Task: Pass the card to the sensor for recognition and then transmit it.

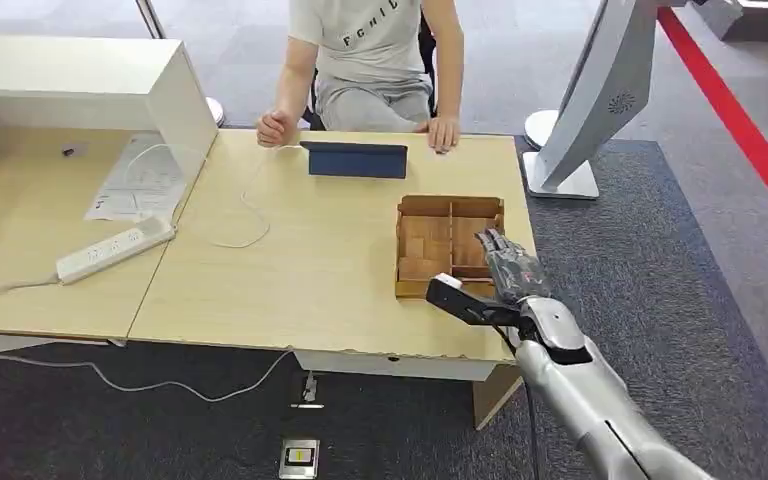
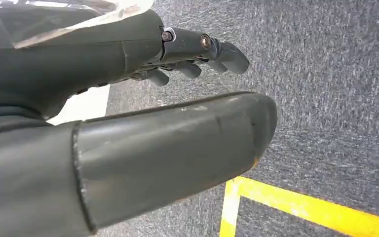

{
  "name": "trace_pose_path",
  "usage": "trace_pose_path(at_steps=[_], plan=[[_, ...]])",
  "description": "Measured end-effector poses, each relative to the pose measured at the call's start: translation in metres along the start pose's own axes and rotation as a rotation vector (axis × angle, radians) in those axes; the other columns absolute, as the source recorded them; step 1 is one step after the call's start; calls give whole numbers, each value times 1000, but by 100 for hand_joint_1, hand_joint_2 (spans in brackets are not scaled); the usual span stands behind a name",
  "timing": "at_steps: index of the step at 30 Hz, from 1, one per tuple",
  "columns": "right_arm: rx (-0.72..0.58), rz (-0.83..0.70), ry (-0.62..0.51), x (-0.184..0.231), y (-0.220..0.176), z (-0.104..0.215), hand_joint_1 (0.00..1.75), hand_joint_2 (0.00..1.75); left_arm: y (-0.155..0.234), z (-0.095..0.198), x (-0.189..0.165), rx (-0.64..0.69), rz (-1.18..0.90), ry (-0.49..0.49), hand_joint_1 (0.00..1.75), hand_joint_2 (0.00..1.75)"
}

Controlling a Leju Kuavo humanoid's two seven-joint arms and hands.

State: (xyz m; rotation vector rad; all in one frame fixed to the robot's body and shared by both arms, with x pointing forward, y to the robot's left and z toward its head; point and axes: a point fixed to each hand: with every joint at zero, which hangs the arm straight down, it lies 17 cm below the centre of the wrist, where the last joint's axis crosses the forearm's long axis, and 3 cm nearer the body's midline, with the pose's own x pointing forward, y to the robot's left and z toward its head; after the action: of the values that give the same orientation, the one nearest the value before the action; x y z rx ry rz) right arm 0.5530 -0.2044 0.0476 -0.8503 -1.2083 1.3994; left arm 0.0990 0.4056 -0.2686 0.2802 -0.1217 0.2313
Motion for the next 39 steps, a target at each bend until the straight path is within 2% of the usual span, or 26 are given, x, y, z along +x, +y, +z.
trace_pose_path(at_steps=[7,8,9,39], plan=[[7,11,6,2,2,-1,0,175,0,0,1,2,-5,-5,0,0],[7,13,7,1,3,-1,40,175,0,0,1,2,-7,-6,0,0],[8,16,8,1,3,-1,175,175,0,0,1,3,-8,-6,0,0],[6,21,-35,13,5,-5,175,175,1,0,1,8,-11,-8,0,0]])
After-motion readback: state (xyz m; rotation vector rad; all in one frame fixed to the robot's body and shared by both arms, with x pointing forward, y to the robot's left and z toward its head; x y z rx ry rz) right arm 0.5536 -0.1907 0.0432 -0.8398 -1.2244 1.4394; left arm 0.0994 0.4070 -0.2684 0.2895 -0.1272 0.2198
